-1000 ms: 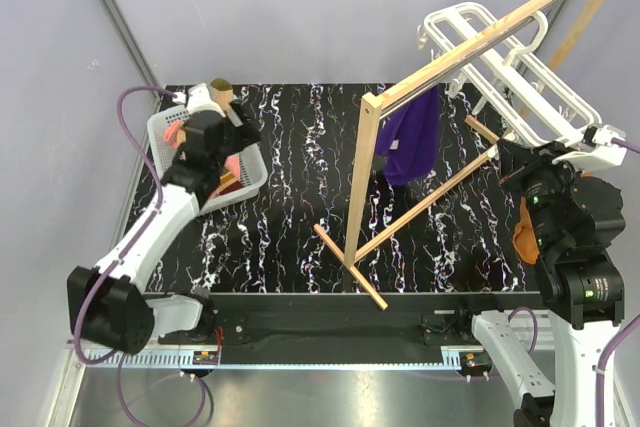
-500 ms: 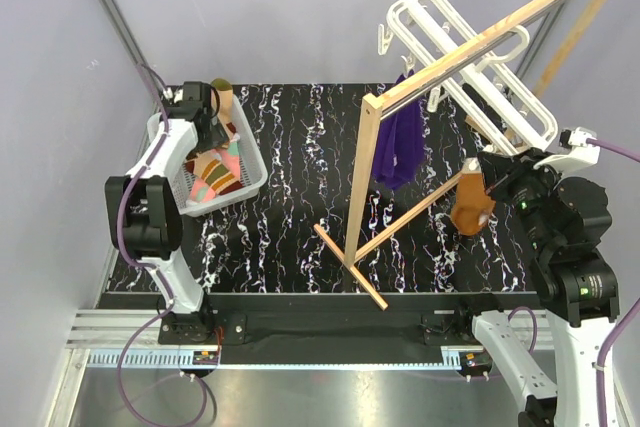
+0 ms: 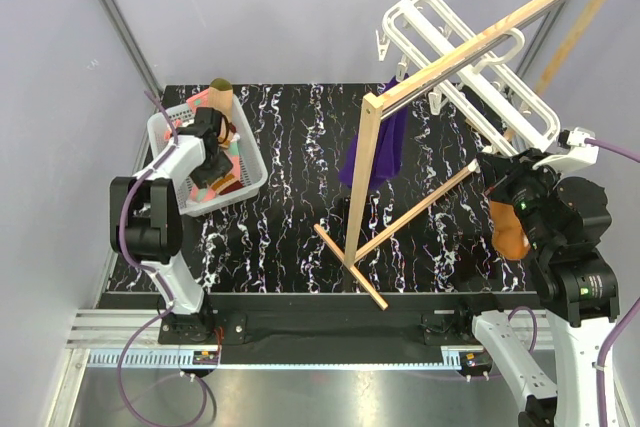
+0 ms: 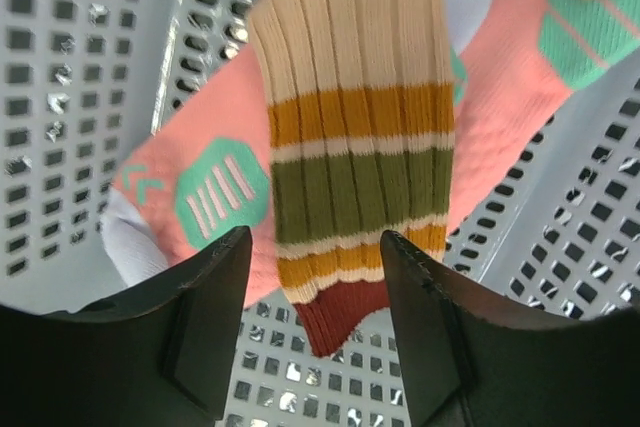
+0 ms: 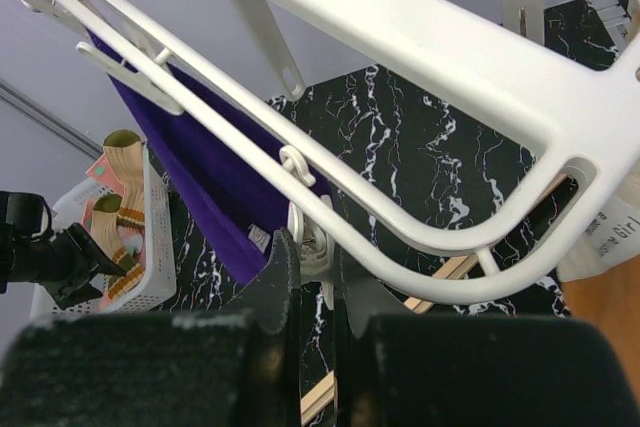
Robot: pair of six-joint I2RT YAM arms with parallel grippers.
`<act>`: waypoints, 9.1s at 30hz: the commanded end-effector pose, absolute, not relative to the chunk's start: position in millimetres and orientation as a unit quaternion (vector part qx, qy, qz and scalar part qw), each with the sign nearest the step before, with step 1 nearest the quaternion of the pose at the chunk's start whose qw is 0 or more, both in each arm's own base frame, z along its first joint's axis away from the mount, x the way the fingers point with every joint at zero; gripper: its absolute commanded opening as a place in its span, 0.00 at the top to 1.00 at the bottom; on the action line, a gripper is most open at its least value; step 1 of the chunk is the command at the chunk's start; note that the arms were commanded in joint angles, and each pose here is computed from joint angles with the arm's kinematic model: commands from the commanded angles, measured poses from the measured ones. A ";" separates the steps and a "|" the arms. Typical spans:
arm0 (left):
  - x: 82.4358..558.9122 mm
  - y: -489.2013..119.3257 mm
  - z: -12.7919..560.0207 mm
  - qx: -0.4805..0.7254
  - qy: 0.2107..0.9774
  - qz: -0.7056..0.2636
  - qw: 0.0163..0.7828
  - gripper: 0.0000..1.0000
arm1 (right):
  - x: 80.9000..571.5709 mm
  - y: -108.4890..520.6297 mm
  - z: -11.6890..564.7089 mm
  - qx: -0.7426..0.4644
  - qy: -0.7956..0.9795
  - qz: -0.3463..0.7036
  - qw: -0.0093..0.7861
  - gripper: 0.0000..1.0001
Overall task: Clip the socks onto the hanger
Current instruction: Pick up the sock from the bin, then clamp the sock onto the hanger, then open the clamp at the hanger.
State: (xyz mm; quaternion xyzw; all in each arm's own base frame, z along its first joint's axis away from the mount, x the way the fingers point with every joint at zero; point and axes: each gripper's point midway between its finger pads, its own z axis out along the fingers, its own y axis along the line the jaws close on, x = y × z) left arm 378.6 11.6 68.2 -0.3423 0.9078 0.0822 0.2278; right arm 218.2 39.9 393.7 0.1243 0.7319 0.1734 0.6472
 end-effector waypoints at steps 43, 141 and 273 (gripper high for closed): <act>381.5 -61.0 237.0 -0.321 0.830 -0.157 0.428 1.00 | 219.4 54.6 357.5 0.116 0.775 0.193 0.591 1.00; 241.0 -458.4 379.9 -0.163 0.704 -0.647 0.245 1.00 | 236.5 87.3 371.2 0.112 0.761 0.287 0.571 1.00; 276.6 -417.8 430.3 0.132 0.529 -0.489 0.681 0.48 | 132.5 80.4 459.0 0.008 0.736 0.272 0.620 0.32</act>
